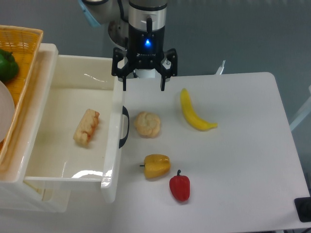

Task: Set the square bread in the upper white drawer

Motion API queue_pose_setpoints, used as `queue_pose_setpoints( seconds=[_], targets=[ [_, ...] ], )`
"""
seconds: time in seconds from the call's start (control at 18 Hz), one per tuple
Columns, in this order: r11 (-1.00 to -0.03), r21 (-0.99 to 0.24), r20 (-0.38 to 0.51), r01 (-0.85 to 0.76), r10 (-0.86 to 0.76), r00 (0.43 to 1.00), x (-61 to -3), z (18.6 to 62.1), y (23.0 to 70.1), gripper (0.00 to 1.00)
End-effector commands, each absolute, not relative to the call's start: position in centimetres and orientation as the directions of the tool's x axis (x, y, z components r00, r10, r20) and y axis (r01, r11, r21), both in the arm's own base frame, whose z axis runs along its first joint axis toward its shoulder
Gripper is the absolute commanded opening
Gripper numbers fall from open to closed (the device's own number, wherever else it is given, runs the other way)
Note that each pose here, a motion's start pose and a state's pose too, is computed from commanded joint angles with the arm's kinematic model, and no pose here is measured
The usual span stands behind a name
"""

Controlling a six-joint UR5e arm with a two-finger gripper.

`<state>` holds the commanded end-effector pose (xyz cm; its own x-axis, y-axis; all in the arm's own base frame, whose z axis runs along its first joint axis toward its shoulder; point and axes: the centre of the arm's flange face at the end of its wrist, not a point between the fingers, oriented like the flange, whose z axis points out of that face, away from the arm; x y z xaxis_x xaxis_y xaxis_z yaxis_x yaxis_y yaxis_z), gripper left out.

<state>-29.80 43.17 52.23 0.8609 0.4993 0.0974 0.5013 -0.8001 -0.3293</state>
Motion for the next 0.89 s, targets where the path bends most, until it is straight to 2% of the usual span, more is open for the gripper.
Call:
queue_pose_setpoints(
  seconds=[0.33,0.39,0.44,0.5,0.67,0.83,0.89],
  targets=[
    [-0.785,-0.313,0.117,0.535,0.527,0.842,-31.0,51.5,42.4,1.00],
    [-0.786,-0.315,0.128,0.533,0.521,0.844,-30.8,51.5,42.6,0.95],
    [-0.785,-0.317,0.140,0.533,0.517,0.844,-30.3,51.5,42.7,0.75],
    [-0.778,-0.321,0.155,0.540,0.519,0.840,-30.0,51.6,42.8,0.66],
    [-0.772,-0.335,0.198,0.539,0.502,0.842,-28.9,52.0,43.6,0.29],
    [-0.786,-0.340,0.204,0.516,0.474,0.857,-27.3,52.1,44.6,0.32],
    [-0.786,-0.339,0.207,0.517,0.474,0.856,-26.9,52.1,44.9,0.41]
  ],
)
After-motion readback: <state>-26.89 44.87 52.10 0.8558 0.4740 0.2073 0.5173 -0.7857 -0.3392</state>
